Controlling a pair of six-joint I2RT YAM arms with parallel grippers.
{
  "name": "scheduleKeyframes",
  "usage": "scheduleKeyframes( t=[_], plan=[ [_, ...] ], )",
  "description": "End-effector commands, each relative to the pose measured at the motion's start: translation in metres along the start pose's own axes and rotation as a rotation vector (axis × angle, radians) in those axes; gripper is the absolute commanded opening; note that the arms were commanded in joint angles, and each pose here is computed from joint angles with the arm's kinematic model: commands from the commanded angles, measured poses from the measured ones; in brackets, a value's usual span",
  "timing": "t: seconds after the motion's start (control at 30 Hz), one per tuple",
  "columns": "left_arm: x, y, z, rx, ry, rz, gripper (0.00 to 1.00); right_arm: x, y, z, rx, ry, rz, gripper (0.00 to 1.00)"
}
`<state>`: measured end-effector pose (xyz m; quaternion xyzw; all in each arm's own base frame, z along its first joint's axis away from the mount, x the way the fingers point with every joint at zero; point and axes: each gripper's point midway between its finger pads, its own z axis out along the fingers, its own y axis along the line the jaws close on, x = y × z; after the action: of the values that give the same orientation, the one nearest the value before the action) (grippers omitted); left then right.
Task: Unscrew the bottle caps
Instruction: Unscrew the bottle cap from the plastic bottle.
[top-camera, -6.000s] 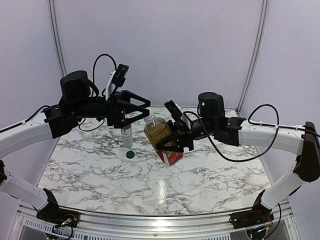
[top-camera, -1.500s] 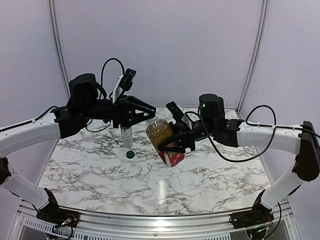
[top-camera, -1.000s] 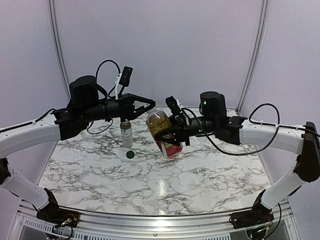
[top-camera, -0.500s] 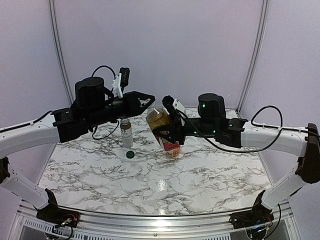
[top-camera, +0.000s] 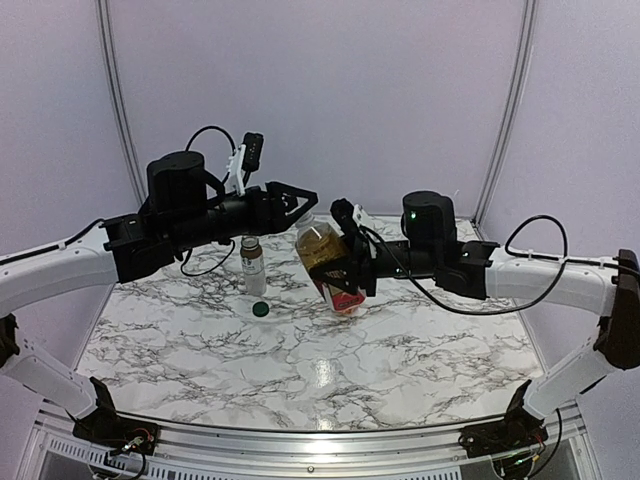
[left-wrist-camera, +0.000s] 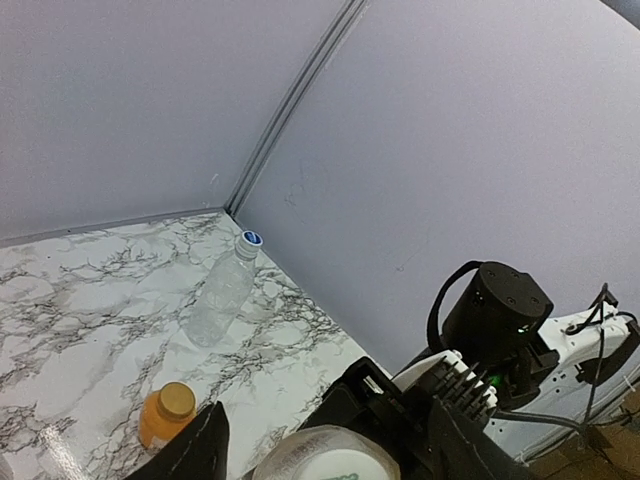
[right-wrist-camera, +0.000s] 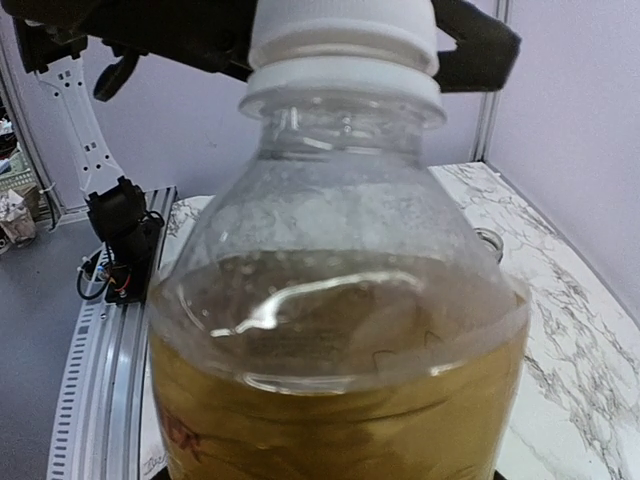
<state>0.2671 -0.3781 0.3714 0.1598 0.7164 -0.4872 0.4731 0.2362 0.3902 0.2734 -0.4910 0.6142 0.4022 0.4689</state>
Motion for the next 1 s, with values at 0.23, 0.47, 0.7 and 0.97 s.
scheduleKeyframes(
  t=[0.23, 0.47, 0.7, 0.97],
  plan=[
    [-0.011, -0.053, -0.039, 0.345, 0.038, 0.264, 0.8, -0.025, 0.045, -0.016, -0.303, -0.085, -0.019, 0.44],
    [0.002, -0.076, -0.053, 0.557, 0.093, 0.364, 0.8, -0.027, 0.064, -0.019, -0.468, -0.085, 0.023, 0.44],
    [0.009, -0.086, -0.052, 0.654, 0.123, 0.413, 0.73, -0.034, 0.076, -0.024, -0.549, -0.111, 0.029, 0.44],
    [0.02, -0.085, -0.044, 0.701, 0.17, 0.396, 0.6, -0.034, 0.076, -0.024, -0.562, -0.111, 0.051, 0.44]
  ],
)
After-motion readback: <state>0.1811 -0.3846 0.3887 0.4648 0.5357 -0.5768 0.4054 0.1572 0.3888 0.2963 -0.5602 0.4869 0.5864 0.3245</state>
